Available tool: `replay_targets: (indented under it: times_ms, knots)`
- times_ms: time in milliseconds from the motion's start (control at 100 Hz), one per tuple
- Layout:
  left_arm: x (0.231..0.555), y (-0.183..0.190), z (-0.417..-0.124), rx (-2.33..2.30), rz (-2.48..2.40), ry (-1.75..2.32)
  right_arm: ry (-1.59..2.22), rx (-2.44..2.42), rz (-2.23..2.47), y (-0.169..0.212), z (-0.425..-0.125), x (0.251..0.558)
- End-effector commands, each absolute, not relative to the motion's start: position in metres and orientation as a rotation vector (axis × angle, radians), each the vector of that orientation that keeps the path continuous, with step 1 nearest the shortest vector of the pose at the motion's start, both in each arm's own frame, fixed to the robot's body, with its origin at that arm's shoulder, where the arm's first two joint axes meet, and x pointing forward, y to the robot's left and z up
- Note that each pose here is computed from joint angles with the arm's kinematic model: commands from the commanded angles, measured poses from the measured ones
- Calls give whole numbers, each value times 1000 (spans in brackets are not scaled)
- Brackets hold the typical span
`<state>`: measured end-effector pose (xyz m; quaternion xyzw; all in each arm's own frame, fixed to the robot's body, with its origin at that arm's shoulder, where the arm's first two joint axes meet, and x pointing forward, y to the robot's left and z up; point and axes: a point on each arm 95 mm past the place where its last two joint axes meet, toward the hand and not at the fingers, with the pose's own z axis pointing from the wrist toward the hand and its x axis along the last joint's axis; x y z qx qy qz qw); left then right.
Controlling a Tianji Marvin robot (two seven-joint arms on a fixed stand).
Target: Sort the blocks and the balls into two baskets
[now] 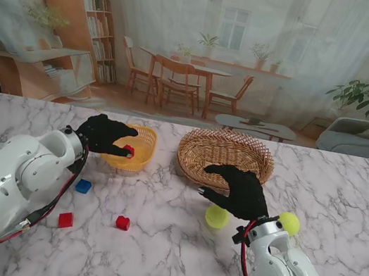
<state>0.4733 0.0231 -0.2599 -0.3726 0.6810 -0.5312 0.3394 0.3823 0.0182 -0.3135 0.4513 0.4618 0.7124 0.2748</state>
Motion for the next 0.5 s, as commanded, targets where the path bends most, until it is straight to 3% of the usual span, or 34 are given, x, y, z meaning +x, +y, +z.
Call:
replay_targets:
  times_ms: [0,490]
  knots:
    - [461,18,-271,-939,-1360,1829,1239,1216,1914,18,-314,381]
    - [401,14,-284,-934,-1502,1874,1231,1213,1916,17,-314,380]
